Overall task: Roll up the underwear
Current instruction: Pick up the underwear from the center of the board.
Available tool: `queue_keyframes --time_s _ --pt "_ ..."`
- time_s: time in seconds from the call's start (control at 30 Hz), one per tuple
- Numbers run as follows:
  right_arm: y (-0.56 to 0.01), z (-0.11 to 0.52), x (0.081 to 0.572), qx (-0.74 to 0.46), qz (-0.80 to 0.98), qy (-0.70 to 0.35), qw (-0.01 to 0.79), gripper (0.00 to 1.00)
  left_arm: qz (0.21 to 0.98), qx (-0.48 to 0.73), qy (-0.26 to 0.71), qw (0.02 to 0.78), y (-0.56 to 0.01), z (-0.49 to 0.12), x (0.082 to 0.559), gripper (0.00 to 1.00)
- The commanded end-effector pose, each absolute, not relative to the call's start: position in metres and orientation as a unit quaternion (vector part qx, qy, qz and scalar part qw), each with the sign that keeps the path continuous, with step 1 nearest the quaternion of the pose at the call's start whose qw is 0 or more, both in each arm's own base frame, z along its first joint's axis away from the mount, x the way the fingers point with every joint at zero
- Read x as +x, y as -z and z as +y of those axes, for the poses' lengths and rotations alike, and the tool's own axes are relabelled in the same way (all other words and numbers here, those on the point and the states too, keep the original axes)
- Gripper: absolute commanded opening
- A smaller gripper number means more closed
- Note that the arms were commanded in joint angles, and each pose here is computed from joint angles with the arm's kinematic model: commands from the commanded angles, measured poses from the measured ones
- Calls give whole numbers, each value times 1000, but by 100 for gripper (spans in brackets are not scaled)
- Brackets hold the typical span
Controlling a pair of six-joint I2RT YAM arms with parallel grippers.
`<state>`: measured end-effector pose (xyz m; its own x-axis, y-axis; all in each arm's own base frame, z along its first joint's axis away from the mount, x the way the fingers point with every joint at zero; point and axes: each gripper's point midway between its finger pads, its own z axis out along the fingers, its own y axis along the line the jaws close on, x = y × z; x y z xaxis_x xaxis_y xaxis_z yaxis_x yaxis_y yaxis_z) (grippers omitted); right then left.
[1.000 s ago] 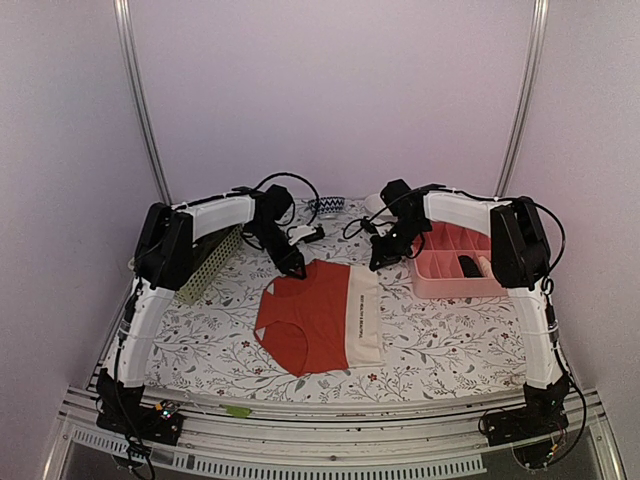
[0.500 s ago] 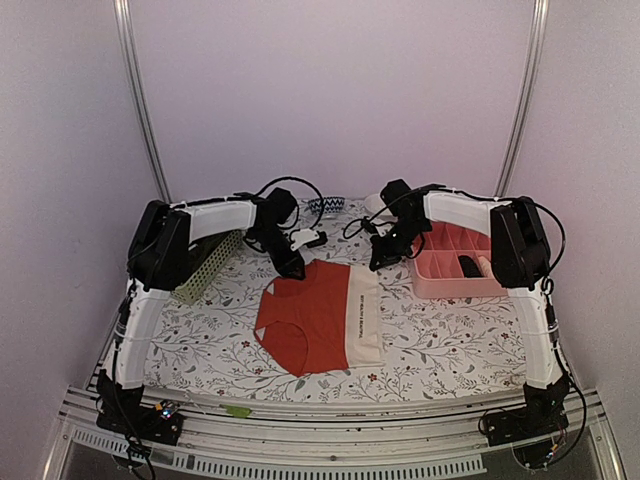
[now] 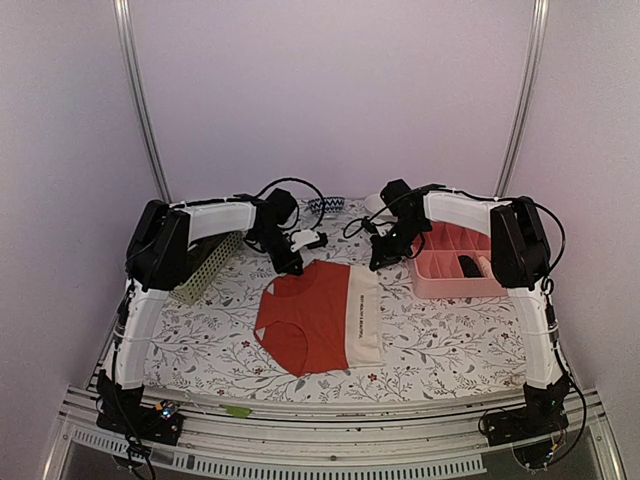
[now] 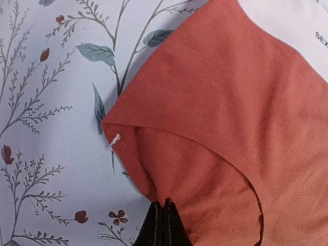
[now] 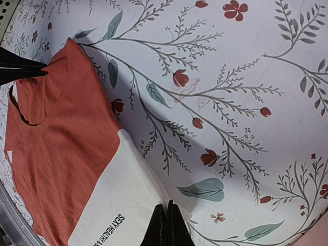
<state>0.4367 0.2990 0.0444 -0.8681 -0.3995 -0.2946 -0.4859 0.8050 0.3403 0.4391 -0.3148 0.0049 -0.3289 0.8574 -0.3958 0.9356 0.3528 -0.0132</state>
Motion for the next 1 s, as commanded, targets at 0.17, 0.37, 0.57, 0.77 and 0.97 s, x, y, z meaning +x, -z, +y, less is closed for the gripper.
queue_keyframes --time_s 0.17,0.37,0.57,0.77,0.97 --pt "-67 300 438 -235 940 -214 127 0 823 536 160 100 1 -297 419 0" --pt "-84 301 434 -241 933 -229 141 0 802 531 227 153 -51 -304 426 0" --pt "-96 305 427 -250 923 -254 147 0 791 534 251 161 -61 -306 413 0" --pt "-112 310 419 -255 914 -277 150 0 769 551 259 192 -86 -306 407 0" --pt "-125 310 408 -260 908 -293 150 0 763 564 251 193 -89 -298 395 0"
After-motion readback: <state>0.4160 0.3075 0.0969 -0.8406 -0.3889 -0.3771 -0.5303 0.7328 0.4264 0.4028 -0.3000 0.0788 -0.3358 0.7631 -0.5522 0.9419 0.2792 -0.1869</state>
